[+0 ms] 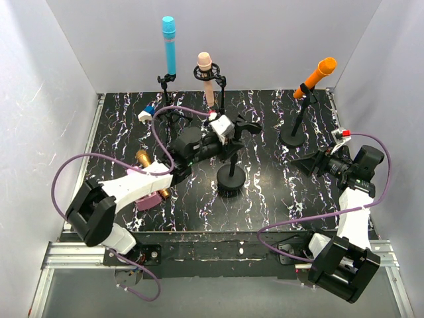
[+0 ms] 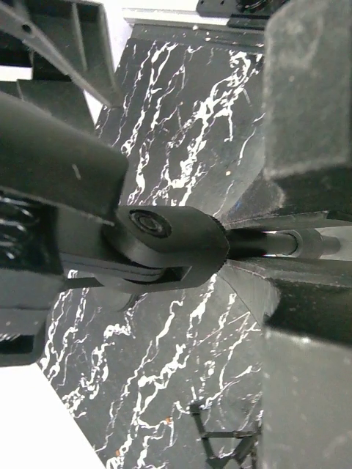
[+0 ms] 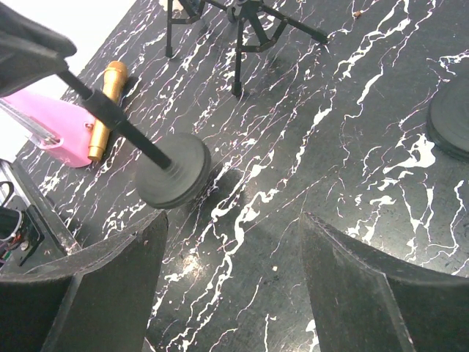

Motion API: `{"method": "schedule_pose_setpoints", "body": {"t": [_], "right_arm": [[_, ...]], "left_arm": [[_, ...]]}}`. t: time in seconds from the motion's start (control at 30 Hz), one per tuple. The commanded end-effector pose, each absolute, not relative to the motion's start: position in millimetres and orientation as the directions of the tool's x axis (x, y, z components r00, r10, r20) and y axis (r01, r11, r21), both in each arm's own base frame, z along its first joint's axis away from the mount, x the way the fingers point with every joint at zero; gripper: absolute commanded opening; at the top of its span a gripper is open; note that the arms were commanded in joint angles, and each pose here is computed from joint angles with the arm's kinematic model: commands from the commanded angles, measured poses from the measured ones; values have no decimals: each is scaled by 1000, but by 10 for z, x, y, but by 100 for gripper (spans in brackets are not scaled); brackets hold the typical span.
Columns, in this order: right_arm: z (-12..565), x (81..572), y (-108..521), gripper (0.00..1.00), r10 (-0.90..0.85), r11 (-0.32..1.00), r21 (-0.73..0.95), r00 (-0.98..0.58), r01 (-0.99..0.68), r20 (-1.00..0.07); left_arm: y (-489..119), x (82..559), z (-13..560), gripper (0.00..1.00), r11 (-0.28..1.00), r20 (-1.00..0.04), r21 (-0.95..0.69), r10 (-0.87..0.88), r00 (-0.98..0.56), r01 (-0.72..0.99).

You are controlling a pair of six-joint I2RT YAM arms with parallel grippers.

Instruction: Attach the microphones to the stand

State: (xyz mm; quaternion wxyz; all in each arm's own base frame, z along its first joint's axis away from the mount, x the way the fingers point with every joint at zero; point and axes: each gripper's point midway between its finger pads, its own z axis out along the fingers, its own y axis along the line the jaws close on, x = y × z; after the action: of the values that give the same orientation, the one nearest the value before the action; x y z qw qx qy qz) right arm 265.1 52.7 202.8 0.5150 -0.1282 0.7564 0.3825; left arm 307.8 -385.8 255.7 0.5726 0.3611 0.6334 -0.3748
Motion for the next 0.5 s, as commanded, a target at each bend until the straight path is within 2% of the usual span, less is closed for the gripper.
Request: {"method": "schedule_pose_setpoints", "body": {"t": [0.0, 0.27, 0.3, 0.47], "right_arm": [[2118, 2660, 521, 79, 178, 676, 399, -388, -620, -904], [2081, 2669, 512, 79, 176, 679, 399, -391, -616, -903], [2079, 2666, 516, 79, 177, 676, 402, -394, -617, -902], [2070, 2670, 512, 79, 177, 677, 403, -396, -616, -901]], "left_arm": [[-3668, 2928, 2785, 0, 468, -999, -45, -42, -28, 882], [-3487, 2899, 2644, 0, 524, -998, -57, -29, -49, 850], [-3466, 2900, 2626, 3, 532, -998, -60, -25, -55, 845], [-3333, 2852, 2641, 38, 564, -997, -71, -32, -64, 823]]}}
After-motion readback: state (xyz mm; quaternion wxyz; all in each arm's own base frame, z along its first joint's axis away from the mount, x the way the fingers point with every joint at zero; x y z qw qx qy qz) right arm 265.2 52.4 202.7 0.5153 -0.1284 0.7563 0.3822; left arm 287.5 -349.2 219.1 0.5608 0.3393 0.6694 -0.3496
